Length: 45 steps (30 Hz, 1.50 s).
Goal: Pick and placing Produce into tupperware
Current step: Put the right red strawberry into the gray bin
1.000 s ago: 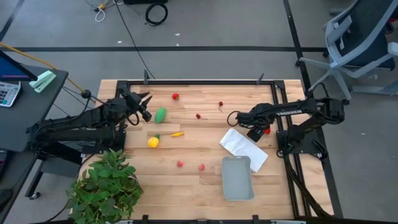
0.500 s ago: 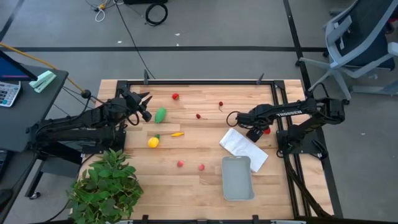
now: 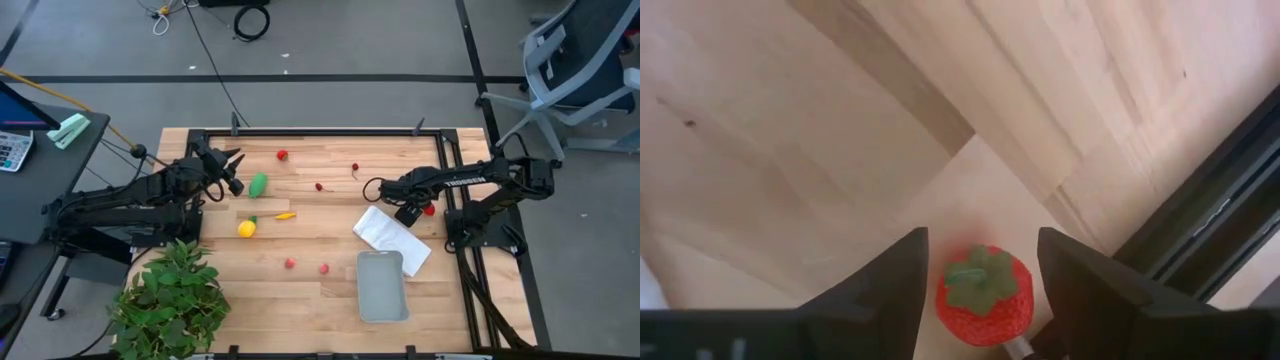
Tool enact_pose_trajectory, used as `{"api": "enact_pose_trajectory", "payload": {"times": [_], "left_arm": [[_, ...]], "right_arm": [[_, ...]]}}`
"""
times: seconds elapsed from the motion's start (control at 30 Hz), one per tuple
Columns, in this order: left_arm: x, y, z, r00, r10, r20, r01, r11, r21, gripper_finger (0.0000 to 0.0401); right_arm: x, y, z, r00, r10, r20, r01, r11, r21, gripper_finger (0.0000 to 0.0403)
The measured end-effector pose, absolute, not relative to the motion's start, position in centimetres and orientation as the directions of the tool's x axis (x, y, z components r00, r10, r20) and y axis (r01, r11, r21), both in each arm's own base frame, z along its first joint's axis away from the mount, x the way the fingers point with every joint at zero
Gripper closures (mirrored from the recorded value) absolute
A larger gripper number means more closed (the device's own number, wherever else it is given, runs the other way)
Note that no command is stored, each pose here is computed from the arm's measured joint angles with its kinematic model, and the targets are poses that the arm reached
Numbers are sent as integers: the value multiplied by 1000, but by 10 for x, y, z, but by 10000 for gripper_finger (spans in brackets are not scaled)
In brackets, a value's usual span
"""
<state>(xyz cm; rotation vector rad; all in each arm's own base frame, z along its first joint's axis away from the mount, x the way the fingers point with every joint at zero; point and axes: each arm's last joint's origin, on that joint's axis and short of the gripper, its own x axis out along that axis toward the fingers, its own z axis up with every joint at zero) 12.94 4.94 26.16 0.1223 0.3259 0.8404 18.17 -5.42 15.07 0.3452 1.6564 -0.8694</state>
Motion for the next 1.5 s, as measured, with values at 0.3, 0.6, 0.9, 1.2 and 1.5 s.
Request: {"api": "enact_pose_trajectory", "payload": {"times": [0.3,0.6,0.9,1.2,1.5], "left_arm": [[129,49,262,621,748,-234,-711,664,234,310],[129,49,262,621,748,-235,-711,664,234,311],[129,49,262,622,747,-234,-710,664,234,312],[129,49,262,621,748,-234,-711,664,234,317],[129,49,261,619,747,-242,-709,664,237,316]], "right_arm": [[181,-55,150,-279,-201,-939,655,676,-339,253],[182,-55,150,-271,-179,-946,668,673,-318,349],[185,-60,151,-262,-333,-906,735,539,-411,394],[212,-63,158,27,-498,-867,864,447,-231,399],[217,-39,192,339,-431,-836,846,528,71,400]]}}
